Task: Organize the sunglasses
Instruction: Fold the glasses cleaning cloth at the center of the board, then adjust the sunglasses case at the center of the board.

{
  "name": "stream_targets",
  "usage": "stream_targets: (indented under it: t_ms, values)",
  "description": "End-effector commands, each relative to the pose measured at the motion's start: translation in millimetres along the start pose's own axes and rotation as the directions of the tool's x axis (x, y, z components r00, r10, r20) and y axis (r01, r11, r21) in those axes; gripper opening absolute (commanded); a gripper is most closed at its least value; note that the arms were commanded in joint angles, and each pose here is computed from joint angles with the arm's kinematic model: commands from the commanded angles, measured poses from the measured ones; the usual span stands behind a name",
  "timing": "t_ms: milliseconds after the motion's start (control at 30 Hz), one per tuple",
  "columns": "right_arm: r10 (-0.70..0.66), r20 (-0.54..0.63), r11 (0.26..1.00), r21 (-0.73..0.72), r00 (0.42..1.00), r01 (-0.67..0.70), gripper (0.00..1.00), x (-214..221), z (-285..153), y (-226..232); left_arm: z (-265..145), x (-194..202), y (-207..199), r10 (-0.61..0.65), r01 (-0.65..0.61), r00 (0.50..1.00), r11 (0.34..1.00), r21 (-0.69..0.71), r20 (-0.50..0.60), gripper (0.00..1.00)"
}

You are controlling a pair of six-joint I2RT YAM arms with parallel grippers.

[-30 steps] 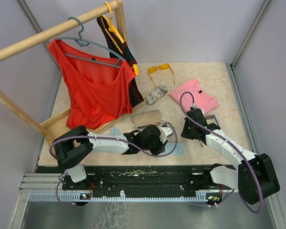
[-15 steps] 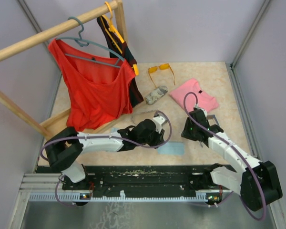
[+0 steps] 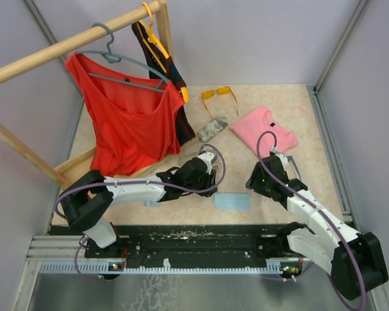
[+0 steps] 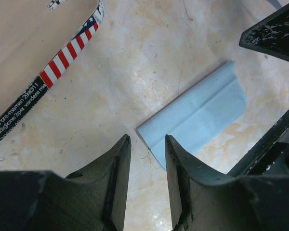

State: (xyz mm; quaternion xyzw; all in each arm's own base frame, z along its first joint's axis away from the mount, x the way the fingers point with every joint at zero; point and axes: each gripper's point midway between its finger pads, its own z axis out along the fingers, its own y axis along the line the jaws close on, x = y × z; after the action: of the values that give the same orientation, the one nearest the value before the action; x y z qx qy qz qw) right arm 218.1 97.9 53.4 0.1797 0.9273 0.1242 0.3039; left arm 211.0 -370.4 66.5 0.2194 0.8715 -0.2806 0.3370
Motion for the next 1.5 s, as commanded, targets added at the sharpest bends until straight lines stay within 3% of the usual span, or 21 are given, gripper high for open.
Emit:
stream_targets:
  t_ms: [0,667,800,967,1067,1267,1467]
  values:
    - [0.018,0.058,1.0,-0.019,0.998,-0.017,0.5,-13.6,-0.4,5.8,-2.6,3.7,7.8,-0.029,0.029,1.0,0.999,-0.026,-0.003,0.41]
    - [-0.037,-0.022,0.999,0.029,0.999,0.038,0.45,-4.5,4.4,0.8,-18.9,-4.1,30.8,-0.087,0.093,0.995,0.989,-0.119,0.056,0.39]
    - [-0.076,0.01,0.997,-0.034,0.997,0.076,0.43,-15.3,0.7,14.7,-38.5,-10.6,48.5,-0.112,0.131,0.989,0.968,-0.213,0.097,0.36]
    - [-0.136,0.053,0.976,-0.167,0.989,0.143,0.41,-38.7,-4.9,53.6,-84.1,-26.3,74.6,-0.111,0.182,0.963,0.94,-0.288,0.245,0.4]
    - [-0.152,0.077,0.969,-0.185,0.985,0.164,0.4,-54.5,-2.3,68.9,-99.9,-27.3,103.8,-0.129,0.224,0.954,0.907,-0.358,0.272,0.41]
    - [-0.207,0.1,0.955,-0.196,0.973,0.223,0.36,-83.8,17.8,97.8,-100.5,-31.8,149.6,-0.142,0.261,0.951,0.843,-0.47,0.273,0.38]
    - [-0.265,0.057,0.947,-0.173,0.963,0.271,0.24,-96.7,56.5,118.2,-80.6,-31.3,175.2,-0.158,0.272,0.955,0.804,-0.529,0.251,0.36]
